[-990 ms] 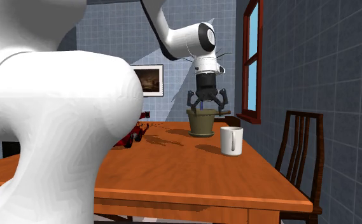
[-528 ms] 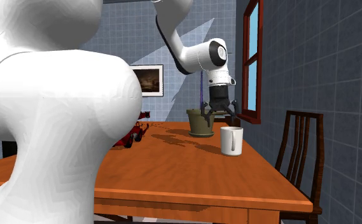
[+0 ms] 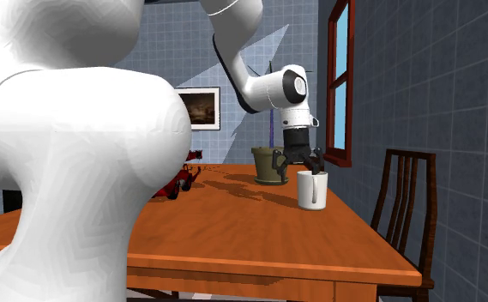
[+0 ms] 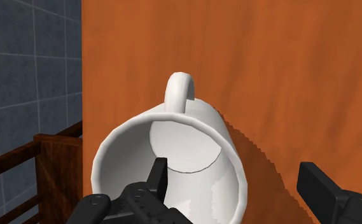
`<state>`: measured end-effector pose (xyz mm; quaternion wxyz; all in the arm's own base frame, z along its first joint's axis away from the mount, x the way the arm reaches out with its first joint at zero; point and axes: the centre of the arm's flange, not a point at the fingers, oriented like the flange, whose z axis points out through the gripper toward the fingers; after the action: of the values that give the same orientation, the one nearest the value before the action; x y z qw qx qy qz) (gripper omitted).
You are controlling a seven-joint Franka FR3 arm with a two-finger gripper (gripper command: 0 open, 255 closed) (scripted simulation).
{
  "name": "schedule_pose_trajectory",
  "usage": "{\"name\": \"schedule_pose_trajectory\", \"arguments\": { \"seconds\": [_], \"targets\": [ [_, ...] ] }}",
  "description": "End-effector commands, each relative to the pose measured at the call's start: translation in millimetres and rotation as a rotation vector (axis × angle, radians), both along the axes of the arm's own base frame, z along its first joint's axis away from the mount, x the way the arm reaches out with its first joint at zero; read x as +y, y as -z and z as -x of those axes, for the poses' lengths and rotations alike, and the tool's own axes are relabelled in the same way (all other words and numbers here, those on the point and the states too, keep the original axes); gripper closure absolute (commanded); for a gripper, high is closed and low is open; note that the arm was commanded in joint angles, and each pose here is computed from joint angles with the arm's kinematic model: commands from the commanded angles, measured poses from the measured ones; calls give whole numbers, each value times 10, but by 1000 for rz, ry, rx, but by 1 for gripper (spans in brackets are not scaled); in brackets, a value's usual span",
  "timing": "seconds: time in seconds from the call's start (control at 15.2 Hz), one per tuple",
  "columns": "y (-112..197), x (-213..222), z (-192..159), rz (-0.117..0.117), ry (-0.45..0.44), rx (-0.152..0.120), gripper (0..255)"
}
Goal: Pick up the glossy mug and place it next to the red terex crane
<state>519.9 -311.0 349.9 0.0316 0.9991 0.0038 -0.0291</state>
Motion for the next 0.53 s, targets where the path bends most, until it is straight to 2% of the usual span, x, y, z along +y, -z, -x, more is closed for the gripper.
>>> {"name": "schedule_pose_trajectory", "arguments": {
  "seconds": [0.0, 0.33, 0.4, 0.46],
  "targets": [
    [17, -5, 0, 0, 0, 0, 0],
    [16, -5, 0, 0, 0, 0, 0],
    [16, -5, 0, 0, 0, 0, 255],
    [16, -5, 0, 0, 0, 0, 255]
  ]
}}
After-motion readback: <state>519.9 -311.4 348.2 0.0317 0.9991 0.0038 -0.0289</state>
